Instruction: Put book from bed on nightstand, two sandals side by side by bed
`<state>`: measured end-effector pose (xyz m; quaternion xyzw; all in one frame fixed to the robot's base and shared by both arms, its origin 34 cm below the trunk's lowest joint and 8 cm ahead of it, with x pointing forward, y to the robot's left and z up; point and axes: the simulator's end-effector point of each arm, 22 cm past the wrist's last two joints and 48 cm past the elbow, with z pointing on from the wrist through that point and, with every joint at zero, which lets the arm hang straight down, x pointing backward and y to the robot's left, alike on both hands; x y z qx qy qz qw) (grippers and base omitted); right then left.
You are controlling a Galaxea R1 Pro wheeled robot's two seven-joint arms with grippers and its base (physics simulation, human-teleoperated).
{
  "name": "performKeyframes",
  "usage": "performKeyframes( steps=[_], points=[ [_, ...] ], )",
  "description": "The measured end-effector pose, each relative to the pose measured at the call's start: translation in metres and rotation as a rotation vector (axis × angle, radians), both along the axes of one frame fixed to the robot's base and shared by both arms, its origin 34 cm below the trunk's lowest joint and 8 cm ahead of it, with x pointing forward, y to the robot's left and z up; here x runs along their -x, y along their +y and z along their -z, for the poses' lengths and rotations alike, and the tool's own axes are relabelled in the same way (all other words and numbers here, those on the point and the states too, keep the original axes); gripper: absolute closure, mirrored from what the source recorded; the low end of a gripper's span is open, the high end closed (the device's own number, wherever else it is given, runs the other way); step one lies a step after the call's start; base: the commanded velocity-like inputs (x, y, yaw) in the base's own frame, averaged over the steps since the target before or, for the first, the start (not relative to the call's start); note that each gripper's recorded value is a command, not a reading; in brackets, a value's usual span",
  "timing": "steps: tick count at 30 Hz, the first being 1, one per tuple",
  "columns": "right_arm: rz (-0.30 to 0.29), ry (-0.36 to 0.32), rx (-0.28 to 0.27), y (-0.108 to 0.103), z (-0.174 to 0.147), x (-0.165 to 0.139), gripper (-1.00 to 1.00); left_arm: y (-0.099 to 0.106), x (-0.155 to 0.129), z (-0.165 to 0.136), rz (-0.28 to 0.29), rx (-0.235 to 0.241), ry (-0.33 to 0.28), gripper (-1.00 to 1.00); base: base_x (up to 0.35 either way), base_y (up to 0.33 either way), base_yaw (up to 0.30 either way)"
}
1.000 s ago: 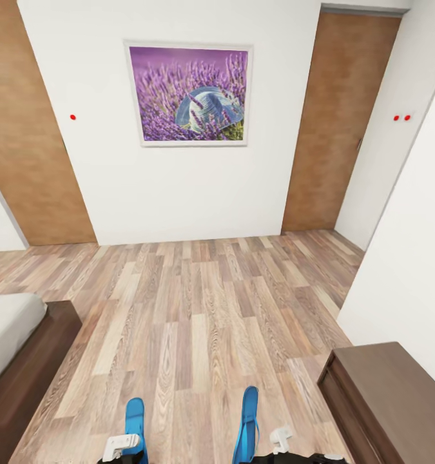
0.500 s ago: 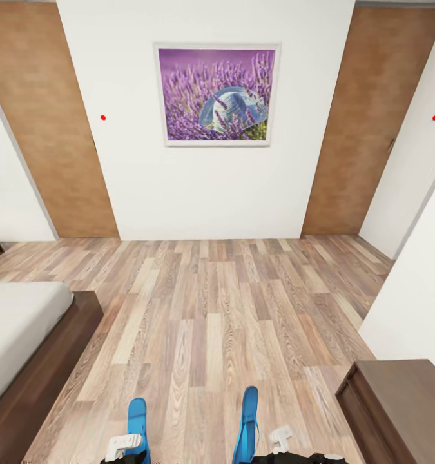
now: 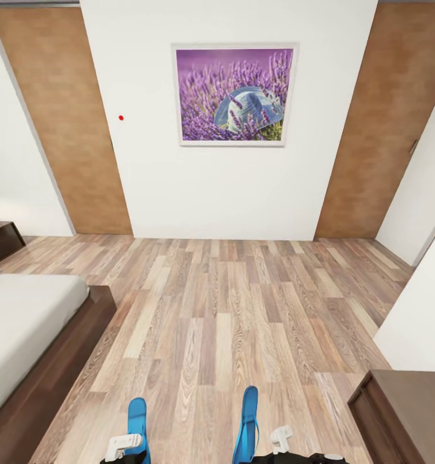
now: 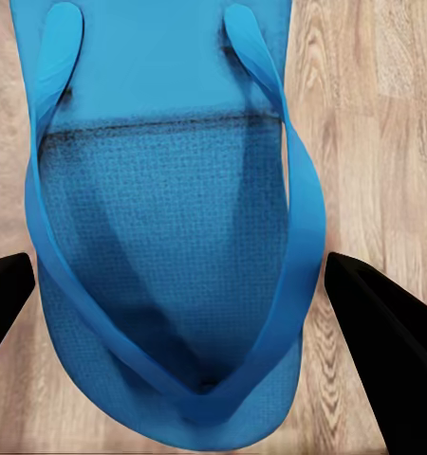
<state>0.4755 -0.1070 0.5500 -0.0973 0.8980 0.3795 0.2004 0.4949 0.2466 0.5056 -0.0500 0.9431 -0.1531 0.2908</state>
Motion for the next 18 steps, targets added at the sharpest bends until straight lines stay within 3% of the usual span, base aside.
performKeyframes(
  steps=[7,18],
  points=[
    [0.0,0.0,0.0,0.0,0.0001,0.0,1.0,-0.0001,0.0002,0.0002,0.0,0.0,0.001,1.0,-0.177,0.0,0.001],
    [0.0,0.0,0.0,0.0,-0.0001,0.0001,1.0,0.0001,0.0001,0.0,-0.001,0.0,0.001,1.0,-0.019,0.0,0.0]
  ],
)
